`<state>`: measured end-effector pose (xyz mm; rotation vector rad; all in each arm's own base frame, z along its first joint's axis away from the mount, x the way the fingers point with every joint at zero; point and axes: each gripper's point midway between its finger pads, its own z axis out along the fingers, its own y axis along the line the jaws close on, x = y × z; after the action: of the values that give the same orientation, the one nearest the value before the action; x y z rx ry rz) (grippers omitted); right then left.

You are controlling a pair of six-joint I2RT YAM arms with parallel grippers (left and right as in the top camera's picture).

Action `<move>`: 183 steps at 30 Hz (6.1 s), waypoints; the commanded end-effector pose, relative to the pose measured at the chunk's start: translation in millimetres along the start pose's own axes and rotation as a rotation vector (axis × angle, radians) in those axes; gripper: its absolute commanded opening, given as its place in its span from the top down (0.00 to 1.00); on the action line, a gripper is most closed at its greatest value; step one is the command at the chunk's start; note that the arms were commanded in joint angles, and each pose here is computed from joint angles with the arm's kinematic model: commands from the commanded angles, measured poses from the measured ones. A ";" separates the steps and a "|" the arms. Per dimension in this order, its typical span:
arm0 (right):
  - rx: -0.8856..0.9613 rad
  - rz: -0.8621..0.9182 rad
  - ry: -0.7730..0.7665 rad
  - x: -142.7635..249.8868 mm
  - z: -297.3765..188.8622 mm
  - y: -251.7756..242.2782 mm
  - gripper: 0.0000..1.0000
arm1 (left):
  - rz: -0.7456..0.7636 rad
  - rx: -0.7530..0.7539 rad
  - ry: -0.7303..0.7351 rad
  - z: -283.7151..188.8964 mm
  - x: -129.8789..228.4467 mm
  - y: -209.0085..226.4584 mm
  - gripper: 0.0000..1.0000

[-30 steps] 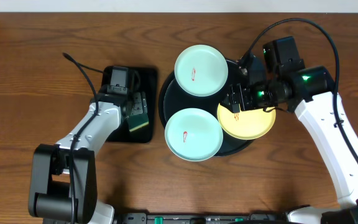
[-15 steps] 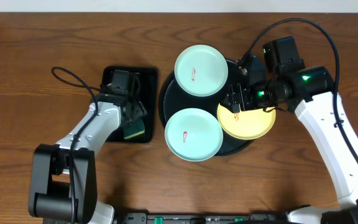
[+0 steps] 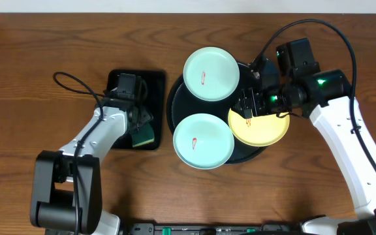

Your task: Clean dirty plates on tray and stack at the side

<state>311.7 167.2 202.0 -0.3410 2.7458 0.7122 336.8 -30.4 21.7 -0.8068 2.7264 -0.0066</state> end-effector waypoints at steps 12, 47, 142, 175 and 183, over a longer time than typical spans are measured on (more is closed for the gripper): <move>-0.020 -0.013 -0.018 -1.3 -7.4 10.1 0.26 | 0.210 0.046 -0.058 -10.1 -19.1 -15.1 0.17; -0.020 -0.013 -0.019 -1.6 -7.4 10.1 0.25 | 0.345 0.028 0.112 -6.1 23.8 3.5 0.09; 0.143 0.055 -0.028 -83.3 178.0 -130.5 0.73 | 0.440 0.305 -0.009 -71.0 -33.7 -76.5 0.88; 0.028 -0.082 -0.134 -111.9 174.3 -108.3 0.46 | 0.448 0.418 -0.045 -79.1 -39.5 -99.3 0.88; 0.211 -0.124 -0.181 -123.3 191.6 -125.9 0.47 | 0.448 0.417 -0.044 -79.0 -39.3 -99.1 0.88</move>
<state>501.2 176.7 43.3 -0.3621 2.5531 0.5017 395.3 -97.5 109.9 -0.0939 2.6795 -0.4212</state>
